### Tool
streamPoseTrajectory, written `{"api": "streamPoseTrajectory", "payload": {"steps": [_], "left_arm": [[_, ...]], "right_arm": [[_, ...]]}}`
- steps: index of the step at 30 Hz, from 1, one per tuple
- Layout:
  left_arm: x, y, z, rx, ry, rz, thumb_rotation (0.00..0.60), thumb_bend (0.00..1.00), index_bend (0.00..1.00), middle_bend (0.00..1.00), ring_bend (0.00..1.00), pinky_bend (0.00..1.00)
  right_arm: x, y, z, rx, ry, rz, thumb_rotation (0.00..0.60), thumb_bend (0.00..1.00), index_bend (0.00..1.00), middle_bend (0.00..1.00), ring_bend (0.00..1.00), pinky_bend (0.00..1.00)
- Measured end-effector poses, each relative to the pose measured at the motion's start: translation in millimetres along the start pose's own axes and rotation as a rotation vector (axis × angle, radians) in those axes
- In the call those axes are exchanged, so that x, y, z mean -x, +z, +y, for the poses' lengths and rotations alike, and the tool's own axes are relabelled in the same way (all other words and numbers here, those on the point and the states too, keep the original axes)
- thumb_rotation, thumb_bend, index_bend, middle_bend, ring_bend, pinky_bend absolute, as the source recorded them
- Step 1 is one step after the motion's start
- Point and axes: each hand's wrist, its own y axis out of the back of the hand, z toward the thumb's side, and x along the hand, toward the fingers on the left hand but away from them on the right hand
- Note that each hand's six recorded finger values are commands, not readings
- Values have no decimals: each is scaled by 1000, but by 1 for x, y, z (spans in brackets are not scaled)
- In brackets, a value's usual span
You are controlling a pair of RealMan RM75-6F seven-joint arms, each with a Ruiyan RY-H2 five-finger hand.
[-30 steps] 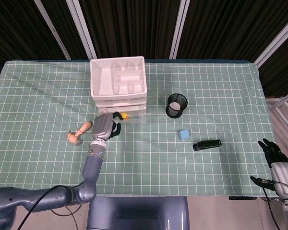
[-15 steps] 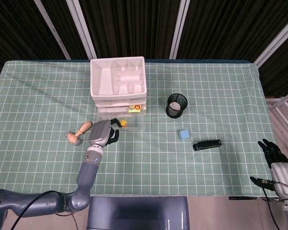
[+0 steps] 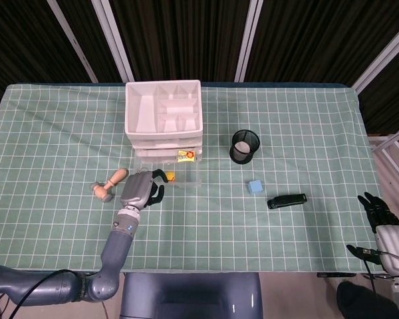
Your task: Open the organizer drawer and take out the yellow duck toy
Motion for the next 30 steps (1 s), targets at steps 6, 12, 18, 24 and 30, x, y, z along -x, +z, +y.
{"api": "streamPoseTrajectory", "payload": {"steps": [6,12,18,24,30], "left_arm": [[-2,3,5,-23,9,-21,600,260,384,1000,1000,1000],[-6,11,13,-63,17,-52,600,177,373,1000,1000,1000],[-16,24,22,-182,-21,-132,600,172,374,1000,1000,1000],[-34,40,36,-405,-121,-277,600,172,383,1000,1000,1000],[-53,48,59,-636,-168,-387,600,171,383,1000,1000,1000]], "right_arm": [[0,0,0,-1,0,-1,600,49,0,0,0,226],[0,0,0,0,0,-2,600,49,0,0,0,226],[0,-1,0,2,1,-3,600,49,0,0,0,226],[1,-1,0,2,2,-4,600,49,0,0,0,226],[1,-1,-1,0,4,-5,600,49,0,0,0,226]]}}
